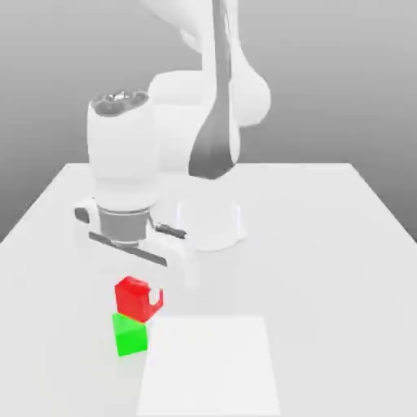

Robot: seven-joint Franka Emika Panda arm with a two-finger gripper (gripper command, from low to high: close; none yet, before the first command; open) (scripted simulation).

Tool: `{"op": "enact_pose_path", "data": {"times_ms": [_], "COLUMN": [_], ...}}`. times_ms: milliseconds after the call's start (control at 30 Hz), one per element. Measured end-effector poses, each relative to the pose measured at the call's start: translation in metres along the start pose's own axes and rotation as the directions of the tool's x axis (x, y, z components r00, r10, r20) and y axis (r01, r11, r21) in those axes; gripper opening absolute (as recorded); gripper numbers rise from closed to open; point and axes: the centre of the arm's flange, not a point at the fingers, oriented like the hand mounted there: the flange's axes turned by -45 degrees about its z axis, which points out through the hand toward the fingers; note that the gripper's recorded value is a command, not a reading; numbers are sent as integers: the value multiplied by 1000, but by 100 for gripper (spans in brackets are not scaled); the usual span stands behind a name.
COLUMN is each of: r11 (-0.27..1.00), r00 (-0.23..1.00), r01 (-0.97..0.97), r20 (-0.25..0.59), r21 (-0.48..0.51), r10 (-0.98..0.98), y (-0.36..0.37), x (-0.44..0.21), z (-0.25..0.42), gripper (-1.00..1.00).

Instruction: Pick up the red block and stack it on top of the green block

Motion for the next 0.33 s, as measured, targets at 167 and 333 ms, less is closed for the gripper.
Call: {"op": "enact_pose_path", "data": {"times_ms": [167, 333], "r11": [997, 997], "r00": [997, 997], "r01": [-77, -78], "r20": [0, 0], "r21": [0, 0], "r10": [77, 78], "y": [11, 12], "x": [0, -2], "z": [37, 62], "gripper": [-100, 100]}}
